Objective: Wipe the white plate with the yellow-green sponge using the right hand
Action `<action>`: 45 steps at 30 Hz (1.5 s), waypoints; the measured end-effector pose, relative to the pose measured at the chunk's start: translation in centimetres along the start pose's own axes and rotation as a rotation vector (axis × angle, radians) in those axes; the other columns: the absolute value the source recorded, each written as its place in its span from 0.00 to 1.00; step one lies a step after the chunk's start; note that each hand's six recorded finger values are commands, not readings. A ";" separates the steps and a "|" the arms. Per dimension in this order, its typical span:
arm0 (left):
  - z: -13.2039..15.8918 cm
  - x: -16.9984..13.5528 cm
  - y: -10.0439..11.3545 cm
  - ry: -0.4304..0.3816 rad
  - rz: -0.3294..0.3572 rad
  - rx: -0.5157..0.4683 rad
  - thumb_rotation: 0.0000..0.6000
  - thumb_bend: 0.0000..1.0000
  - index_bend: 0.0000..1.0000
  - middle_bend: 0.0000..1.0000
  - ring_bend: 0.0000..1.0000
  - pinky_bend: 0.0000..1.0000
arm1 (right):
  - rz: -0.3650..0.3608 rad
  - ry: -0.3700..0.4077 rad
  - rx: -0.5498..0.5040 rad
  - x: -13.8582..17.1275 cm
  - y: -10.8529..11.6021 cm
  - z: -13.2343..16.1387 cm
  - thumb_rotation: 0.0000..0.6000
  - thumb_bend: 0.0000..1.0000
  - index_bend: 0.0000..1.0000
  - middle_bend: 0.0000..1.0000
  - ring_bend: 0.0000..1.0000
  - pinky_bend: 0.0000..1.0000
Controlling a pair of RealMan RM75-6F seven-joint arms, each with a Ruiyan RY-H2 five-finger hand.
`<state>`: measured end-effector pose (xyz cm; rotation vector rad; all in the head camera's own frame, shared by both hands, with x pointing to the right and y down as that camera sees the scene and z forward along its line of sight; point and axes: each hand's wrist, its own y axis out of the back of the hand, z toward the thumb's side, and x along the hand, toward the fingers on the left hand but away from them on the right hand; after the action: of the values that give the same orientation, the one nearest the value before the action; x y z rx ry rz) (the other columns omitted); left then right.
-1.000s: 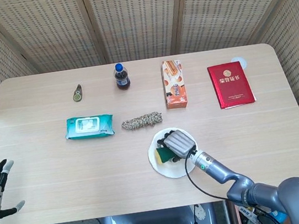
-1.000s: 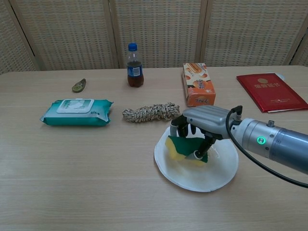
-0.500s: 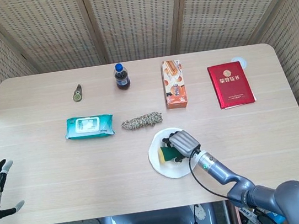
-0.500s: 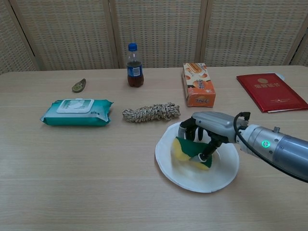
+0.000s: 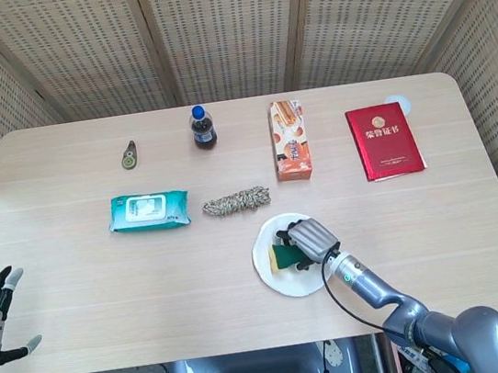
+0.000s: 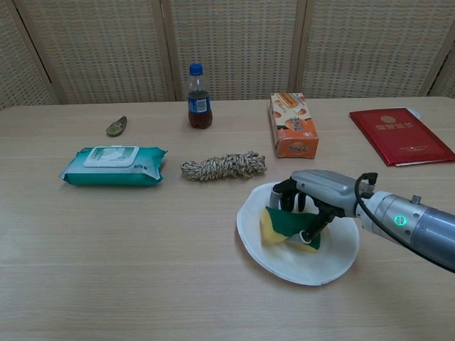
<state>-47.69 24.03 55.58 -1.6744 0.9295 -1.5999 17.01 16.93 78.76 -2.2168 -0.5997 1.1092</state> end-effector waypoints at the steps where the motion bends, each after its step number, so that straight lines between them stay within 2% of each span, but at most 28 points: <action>1: 0.0 0.0 0.0 0.000 0.001 0.000 1.00 0.00 0.00 0.00 0.00 0.00 | -0.002 0.002 0.001 0.0 0.0 0.0 1.00 0.43 0.51 0.56 0.39 0.40; 6: 0.0 0.0 0.0 0.001 0.000 0.001 1.00 0.00 0.00 0.00 0.00 0.00 | -0.035 0.017 -0.016 0.1 0.6 0.4 1.00 0.43 0.51 0.56 0.39 0.37; 14: 0.1 -0.1 -0.1 -0.004 -0.003 0.002 1.00 0.00 0.00 0.00 0.00 0.00 | -0.144 0.076 -0.070 0.8 3.5 1.6 1.00 0.43 0.51 0.56 0.39 0.34; 21: 0.2 -0.1 -0.1 -0.008 -0.003 0.004 1.00 0.00 0.00 0.00 0.00 0.00 | -0.192 0.084 -0.105 1.5 5.4 1.5 1.00 0.43 0.51 0.56 0.39 0.34; 26: 0.3 -0.1 -0.2 -0.009 -0.005 0.003 1.00 0.00 0.00 0.00 0.00 0.00 | -0.170 0.056 -0.096 1.6 4.7 0.8 1.00 0.43 0.52 0.56 0.39 0.34; 32: 0.2 0.0 -0.1 -0.004 -0.005 0.002 1.00 0.00 0.00 0.00 0.00 0.00 | -0.122 0.001 -0.099 1.4 2.7 -0.2 1.00 0.43 0.52 0.56 0.39 0.34; 45: 0.2 0.0 -0.2 -0.003 -0.010 0.003 1.00 0.00 0.00 0.00 0.00 0.00 | -0.060 -0.036 -0.063 1.7 0.0 -1.4 1.00 0.43 0.53 0.56 0.39 0.34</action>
<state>-47.51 24.14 55.75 -1.6811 0.9189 -1.6044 19.10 17.51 78.52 -2.2209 -0.7208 1.1157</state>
